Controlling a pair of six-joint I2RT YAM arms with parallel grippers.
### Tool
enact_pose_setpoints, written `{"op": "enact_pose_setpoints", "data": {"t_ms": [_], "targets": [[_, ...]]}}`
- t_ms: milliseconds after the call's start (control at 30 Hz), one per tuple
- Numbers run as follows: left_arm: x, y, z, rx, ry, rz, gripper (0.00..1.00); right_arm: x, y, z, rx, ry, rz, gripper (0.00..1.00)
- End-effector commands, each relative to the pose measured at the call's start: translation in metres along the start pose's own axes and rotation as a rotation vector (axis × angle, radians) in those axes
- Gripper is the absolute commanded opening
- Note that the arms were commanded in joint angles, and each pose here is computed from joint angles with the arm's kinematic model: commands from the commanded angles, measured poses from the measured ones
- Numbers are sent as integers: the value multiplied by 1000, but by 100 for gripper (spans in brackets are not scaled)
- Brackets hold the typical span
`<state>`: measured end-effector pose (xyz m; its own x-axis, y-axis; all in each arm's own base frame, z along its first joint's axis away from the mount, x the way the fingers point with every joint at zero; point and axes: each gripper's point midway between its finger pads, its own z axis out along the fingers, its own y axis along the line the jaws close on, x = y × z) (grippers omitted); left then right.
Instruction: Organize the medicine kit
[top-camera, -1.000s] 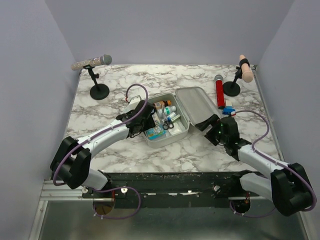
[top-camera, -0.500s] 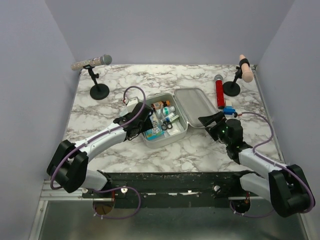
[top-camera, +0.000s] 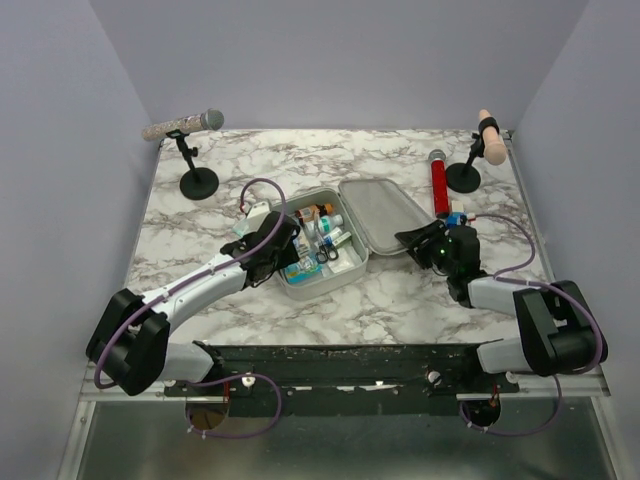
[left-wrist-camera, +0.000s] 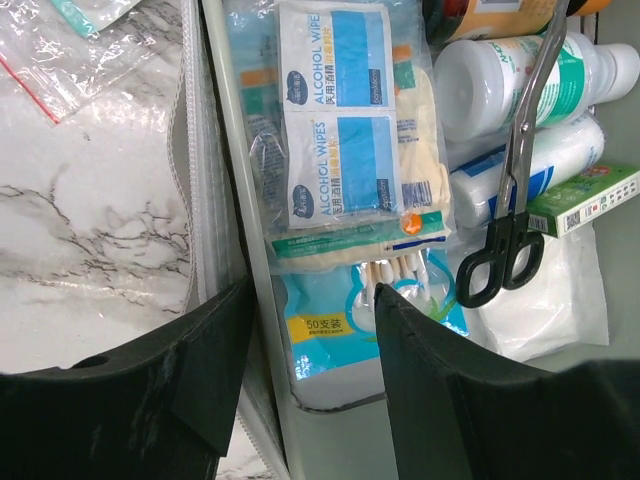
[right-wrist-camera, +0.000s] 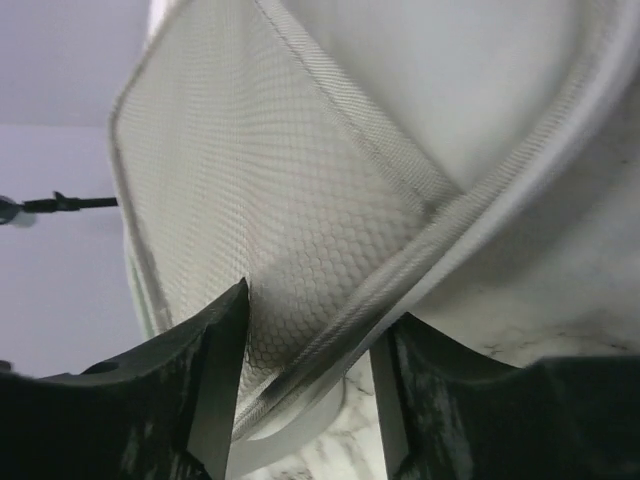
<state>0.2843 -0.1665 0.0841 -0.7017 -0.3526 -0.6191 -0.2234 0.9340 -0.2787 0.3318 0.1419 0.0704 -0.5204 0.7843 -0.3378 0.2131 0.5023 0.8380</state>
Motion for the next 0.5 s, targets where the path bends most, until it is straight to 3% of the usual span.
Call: {"op": "enact_pose_setpoints", "data": {"t_ms": [0,267,400,467], "targets": [[34,53,2,-170,99,88,65,-24,61,-8,-232,-71,-180,52],[34,49,5,-152,96,86,65,-32,108,-50,-397,-137,-482,51],[33,47,6,-147,96,87,64,-34,122,-66,-437,-158,-590,82],[32,47,6,-146,93,86,64,-38,129,-71,-451,-184,-606,91]]}}
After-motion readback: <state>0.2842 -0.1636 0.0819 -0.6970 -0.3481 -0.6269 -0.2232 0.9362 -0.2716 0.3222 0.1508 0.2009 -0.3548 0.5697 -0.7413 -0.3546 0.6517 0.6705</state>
